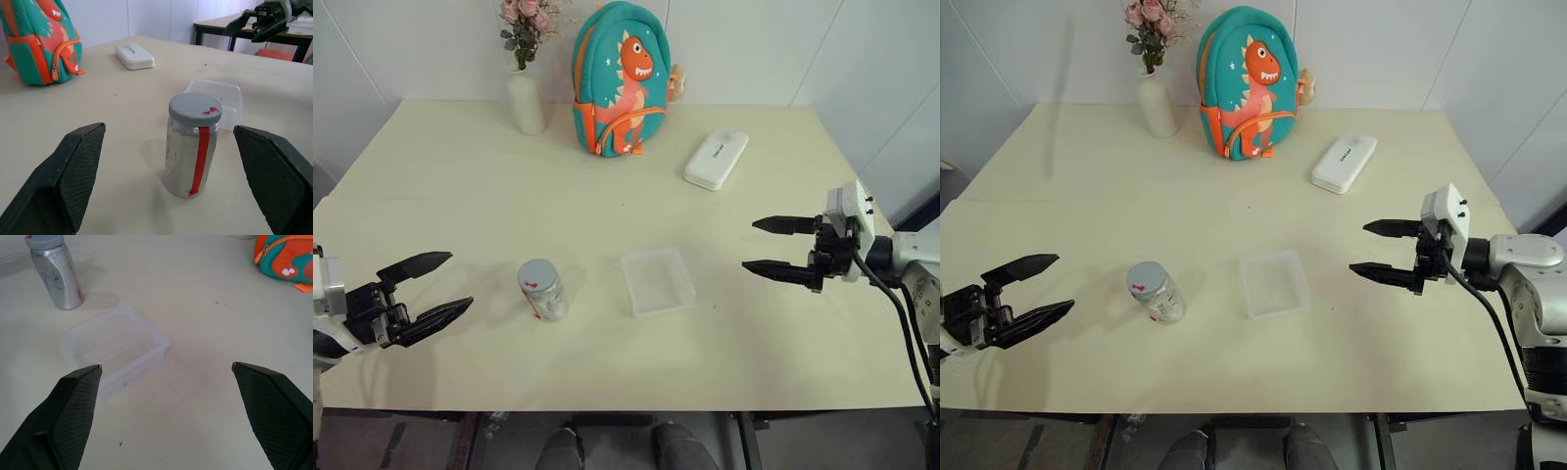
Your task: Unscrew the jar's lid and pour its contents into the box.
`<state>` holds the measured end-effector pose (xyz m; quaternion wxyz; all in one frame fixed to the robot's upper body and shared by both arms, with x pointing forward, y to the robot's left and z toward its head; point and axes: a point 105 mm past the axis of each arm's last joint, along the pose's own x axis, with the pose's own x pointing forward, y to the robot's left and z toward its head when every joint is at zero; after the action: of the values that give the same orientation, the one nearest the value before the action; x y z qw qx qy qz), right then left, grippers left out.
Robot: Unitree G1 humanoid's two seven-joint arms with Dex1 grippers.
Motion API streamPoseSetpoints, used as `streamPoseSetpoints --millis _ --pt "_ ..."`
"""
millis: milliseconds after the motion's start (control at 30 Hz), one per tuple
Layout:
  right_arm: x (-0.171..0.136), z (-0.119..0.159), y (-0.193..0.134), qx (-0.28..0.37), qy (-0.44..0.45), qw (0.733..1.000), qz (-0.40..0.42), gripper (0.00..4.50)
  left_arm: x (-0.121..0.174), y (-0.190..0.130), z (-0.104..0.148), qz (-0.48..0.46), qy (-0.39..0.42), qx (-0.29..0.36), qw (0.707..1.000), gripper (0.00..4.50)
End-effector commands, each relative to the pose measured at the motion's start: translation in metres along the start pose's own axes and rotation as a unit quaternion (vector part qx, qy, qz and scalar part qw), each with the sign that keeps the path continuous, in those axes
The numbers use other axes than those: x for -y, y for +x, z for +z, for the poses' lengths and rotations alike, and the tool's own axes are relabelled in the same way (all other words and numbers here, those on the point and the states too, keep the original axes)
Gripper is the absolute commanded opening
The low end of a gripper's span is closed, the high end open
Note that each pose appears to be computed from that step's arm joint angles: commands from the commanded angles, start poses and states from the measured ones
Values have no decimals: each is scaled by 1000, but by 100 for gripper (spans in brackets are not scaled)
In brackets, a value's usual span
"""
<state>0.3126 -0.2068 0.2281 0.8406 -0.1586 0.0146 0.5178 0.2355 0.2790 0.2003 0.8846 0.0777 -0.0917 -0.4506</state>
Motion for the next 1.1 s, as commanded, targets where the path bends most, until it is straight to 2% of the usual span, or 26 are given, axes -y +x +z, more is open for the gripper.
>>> streamPoseSetpoints --millis 33,300,600,833,1100 --pt "7 17 -12 13 -31 999 -19 450 1 3 4 0 10 5 1000 448" --pt "3 15 0 22 -30 999 -2 450 9 6 1 52 26 -11 998 448" --pt "1 13 18 31 -21 998 43 450 31 18 2 119 40 34 992 448" --pt "-16 19 27 65 -16 991 115 450 40 33 -17 161 44 12 986 448" --pt "-16 13 33 55 -21 992 113 450 53 51 -46 165 37 -10 985 448"
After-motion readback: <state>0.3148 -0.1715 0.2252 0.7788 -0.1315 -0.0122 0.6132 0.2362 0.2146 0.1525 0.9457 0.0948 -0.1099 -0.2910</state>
